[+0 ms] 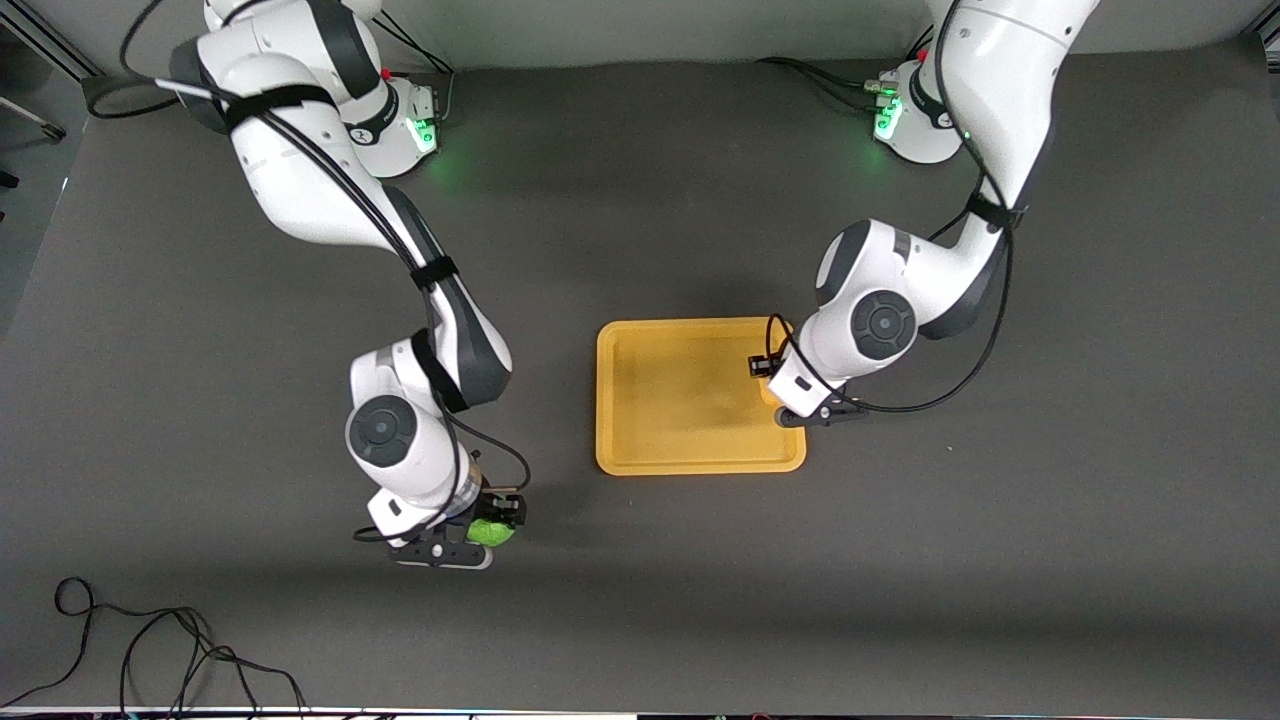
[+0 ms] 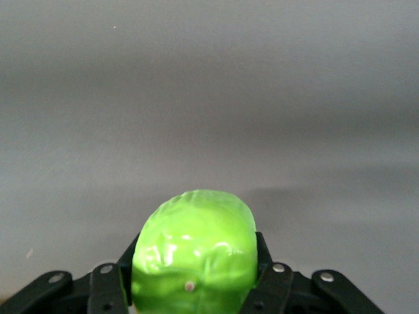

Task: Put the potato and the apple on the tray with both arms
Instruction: 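Place the potato on the tray with the left gripper while the right lifts the apple, then carry the green apple over the tray and release it with the right gripper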

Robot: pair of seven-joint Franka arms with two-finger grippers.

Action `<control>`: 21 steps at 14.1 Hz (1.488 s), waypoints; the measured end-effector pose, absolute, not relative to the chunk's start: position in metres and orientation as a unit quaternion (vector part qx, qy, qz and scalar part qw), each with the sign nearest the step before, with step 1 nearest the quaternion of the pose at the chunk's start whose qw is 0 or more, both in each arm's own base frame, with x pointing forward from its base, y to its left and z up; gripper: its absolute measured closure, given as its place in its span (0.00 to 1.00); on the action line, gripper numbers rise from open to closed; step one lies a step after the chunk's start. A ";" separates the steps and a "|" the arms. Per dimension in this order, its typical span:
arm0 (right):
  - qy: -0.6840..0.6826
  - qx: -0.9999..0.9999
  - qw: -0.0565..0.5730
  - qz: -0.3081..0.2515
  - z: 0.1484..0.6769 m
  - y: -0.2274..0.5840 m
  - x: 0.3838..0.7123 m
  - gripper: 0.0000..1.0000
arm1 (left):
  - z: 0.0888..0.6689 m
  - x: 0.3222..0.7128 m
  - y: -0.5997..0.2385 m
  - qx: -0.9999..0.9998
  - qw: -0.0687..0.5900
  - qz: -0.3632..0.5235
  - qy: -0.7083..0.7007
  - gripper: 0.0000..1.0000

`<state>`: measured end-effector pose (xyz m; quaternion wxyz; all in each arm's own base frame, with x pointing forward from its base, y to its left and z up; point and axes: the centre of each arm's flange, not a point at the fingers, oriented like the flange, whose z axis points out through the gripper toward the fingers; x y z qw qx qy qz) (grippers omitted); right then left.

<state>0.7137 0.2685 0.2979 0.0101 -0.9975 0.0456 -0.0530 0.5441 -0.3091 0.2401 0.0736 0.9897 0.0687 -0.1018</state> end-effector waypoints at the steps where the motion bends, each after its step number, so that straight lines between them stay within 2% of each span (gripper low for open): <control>1: 0.046 -0.998 0.007 -0.041 0.326 0.267 0.708 0.34 | 0.228 0.544 -0.309 0.989 0.072 -0.104 0.070 0.47; 4: 0.045 -0.999 0.004 -0.019 0.392 0.260 0.680 0.34 | 0.215 0.544 -0.308 0.989 0.070 -0.108 0.073 0.44; 5: 0.044 -0.999 0.005 -0.014 0.405 0.256 0.666 0.34 | 0.216 0.544 -0.310 0.989 0.071 -0.105 0.071 0.37; 8: 0.043 -0.999 0.007 -0.003 0.436 0.241 0.621 0.34 | 0.234 0.551 -0.309 0.990 0.077 -0.092 0.073 0.06; 9: 0.041 -0.999 0.008 0.000 0.444 0.237 0.606 0.34 | 0.250 0.557 -0.303 0.990 0.080 -0.085 0.078 0.00; 12: 0.036 -0.999 0.008 0.007 0.451 0.255 0.571 0.34 | 0.323 0.580 -0.249 0.990 0.079 -0.065 0.098 0.00; 15: 0.049 -0.999 0.008 0.006 0.447 0.306 0.545 0.34 | 0.400 0.585 -0.136 0.993 0.066 -0.083 0.059 0.00; 18: 0.081 -0.996 0.021 -0.010 0.453 0.377 0.520 0.34 | 0.434 0.565 -0.022 0.994 0.021 -0.106 0.012 0.00; 21: 0.124 -0.991 0.038 -0.025 0.451 0.462 0.510 0.34 | 0.453 0.549 0.042 0.996 0.007 -0.088 0.008 0.00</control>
